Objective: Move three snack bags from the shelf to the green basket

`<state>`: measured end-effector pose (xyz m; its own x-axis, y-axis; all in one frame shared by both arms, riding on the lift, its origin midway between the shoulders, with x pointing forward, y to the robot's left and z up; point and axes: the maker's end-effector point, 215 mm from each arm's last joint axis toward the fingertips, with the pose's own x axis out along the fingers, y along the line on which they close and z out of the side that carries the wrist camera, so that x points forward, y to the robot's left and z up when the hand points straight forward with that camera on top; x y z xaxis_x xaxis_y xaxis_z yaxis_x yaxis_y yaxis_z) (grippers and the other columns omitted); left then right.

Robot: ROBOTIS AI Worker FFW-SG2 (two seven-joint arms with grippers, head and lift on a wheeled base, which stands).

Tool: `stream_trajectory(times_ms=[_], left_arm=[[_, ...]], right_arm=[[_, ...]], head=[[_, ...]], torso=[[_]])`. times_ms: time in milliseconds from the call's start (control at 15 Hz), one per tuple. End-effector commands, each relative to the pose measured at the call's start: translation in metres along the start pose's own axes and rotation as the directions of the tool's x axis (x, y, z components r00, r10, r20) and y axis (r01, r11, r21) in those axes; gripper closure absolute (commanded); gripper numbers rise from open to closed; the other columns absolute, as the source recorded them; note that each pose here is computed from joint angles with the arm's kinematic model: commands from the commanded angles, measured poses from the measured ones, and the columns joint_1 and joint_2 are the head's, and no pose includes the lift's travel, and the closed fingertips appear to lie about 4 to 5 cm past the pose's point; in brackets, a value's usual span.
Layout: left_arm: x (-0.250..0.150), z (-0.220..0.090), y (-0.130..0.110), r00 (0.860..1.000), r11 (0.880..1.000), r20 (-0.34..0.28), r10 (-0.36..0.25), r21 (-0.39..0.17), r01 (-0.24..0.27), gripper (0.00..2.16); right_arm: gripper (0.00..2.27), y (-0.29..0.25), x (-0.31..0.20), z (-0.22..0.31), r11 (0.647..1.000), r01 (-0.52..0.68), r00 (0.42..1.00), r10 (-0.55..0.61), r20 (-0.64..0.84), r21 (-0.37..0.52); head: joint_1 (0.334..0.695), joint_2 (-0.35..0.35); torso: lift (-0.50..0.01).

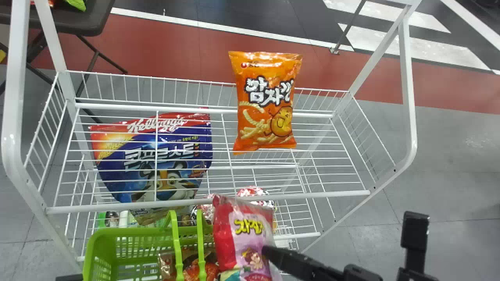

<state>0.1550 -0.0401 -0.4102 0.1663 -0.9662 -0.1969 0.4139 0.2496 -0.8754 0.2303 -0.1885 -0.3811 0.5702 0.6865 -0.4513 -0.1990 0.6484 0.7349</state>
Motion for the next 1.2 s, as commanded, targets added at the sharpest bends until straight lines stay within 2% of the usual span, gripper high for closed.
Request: stream_trajectory(times_ms=[0,200,333,533,600,733,800,867,933,1000,1133], left_arm=[[0.0,0.0,0.0,1.0,1.0,-0.001,-0.001,0.002,0.001,1.72],[0.0,0.001,-0.002,1.0,1.0,-0.001,-0.002,0.008,0.002,1.72],[0.0,0.0,-0.006,1.0,1.0,0.001,-0.004,0.009,0.004,1.72],[0.0,-0.004,-0.009,1.0,1.0,-0.003,0.001,0.009,-0.001,1.72],[-0.001,-0.006,-0.01,1.0,1.0,-0.005,0.003,0.01,-0.003,1.72],[0.0,-0.008,-0.012,1.0,1.0,-0.007,0.003,0.009,-0.003,1.72],[0.0,-0.008,-0.013,1.0,1.0,-0.009,0.003,0.012,-0.002,1.72],[0.0,-0.008,-0.013,1.0,1.0,-0.007,0.005,0.014,-0.005,1.72],[0.0,-0.007,-0.012,1.0,1.0,-0.007,0.005,0.016,-0.005,1.72],[0.0,-0.008,-0.012,1.0,1.0,-0.009,0.005,0.014,-0.005,1.72],[0.001,-0.008,-0.012,1.0,1.0,-0.01,0.007,0.015,-0.006,1.72]], right_arm=[[2.24,-0.012,0.009,-0.029,0.997,-0.003,0.998,0.008,-0.058,0.079],[2.25,-0.007,0.03,-0.062,0.995,-0.031,0.987,0.045,-0.157,0.09],[2.24,0.004,0.054,-0.075,0.997,-0.064,0.979,0.072,-0.189,0.047],[2.25,0.017,0.079,-0.062,0.984,-0.176,0.976,0.176,-0.128,0.013],[2.25,0.017,0.085,-0.041,0.98,-0.195,0.98,0.192,-0.052,-0.049],[2.23,0.006,0.09,-0.028,0.982,-0.175,0.985,0.175,-0.001,-0.072],[1.97,-0.004,0.091,-0.029,0.986,-0.158,0.987,0.158,-0.007,-0.056],[1.43,-0.013,0.091,-0.031,0.989,-0.139,0.99,0.139,-0.009,-0.057],[0.47,-0.024,0.088,-0.03,0.992,-0.12,0.993,0.12,-0.004,-0.05],[0.0,-0.031,0.082,-0.027,0.993,-0.102,0.995,0.102,0.005,-0.051],[0.0,-0.042,0.07,-0.015,0.996,-0.074,0.997,0.076,0.033,-0.051]], head=[[0.695,-0.35],[0.695,-0.35],[0.695,-0.35],[0.695,-0.35],[0.695,-0.35],[0.695,-0.35],[0.695,-0.35],[0.695,-0.35],[0.695,-0.35],[0.695,-0.35],[0.695,-0.35]], torso=[[-0.048],[-0.048],[-0.048],[-0.048],[-0.048],[-0.048],[-0.048],[-0.048],[-0.048],[-0.048],[-0.048]])
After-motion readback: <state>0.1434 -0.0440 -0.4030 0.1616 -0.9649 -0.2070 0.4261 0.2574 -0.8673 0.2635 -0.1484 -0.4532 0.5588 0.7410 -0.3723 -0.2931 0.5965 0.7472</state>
